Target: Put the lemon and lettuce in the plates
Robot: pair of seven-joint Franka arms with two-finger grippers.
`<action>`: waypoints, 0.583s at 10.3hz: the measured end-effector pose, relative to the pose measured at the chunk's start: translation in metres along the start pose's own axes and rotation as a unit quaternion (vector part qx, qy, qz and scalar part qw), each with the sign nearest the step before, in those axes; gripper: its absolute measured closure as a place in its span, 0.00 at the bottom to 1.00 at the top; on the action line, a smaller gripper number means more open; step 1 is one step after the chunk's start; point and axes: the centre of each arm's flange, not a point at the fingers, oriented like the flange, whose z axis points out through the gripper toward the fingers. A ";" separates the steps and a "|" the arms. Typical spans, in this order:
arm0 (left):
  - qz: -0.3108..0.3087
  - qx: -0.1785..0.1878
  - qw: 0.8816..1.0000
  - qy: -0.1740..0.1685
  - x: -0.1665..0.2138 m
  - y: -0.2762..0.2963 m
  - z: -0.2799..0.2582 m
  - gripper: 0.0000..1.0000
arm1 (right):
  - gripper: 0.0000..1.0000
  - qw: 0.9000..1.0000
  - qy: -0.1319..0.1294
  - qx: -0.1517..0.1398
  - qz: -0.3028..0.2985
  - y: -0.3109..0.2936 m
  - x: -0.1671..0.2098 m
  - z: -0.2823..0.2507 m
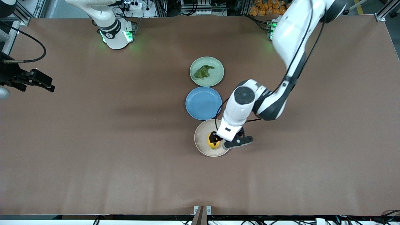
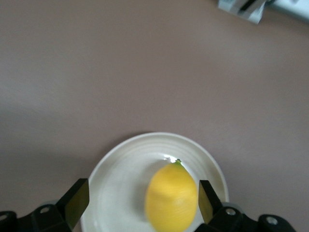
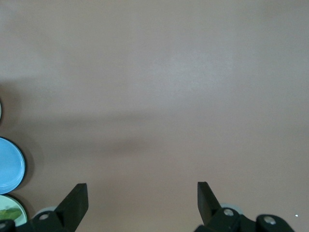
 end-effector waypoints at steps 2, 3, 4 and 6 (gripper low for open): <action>-0.005 0.027 1.000 0.000 0.012 -0.003 -0.058 0.00 | 0.00 1.000 -0.001 0.000 0.000 0.000 0.000 0.000; -0.014 0.043 0.999 -0.002 0.023 -0.013 -0.083 0.00 | 0.00 1.000 -0.001 0.000 0.001 0.001 0.000 0.000; -0.030 0.061 0.998 -0.002 0.038 -0.031 -0.109 0.00 | 0.00 1.000 -0.001 0.000 0.001 0.001 0.000 0.000; -0.052 0.078 0.995 -0.017 0.070 -0.072 -0.156 0.00 | 0.00 1.000 -0.001 0.000 0.001 0.001 0.000 0.001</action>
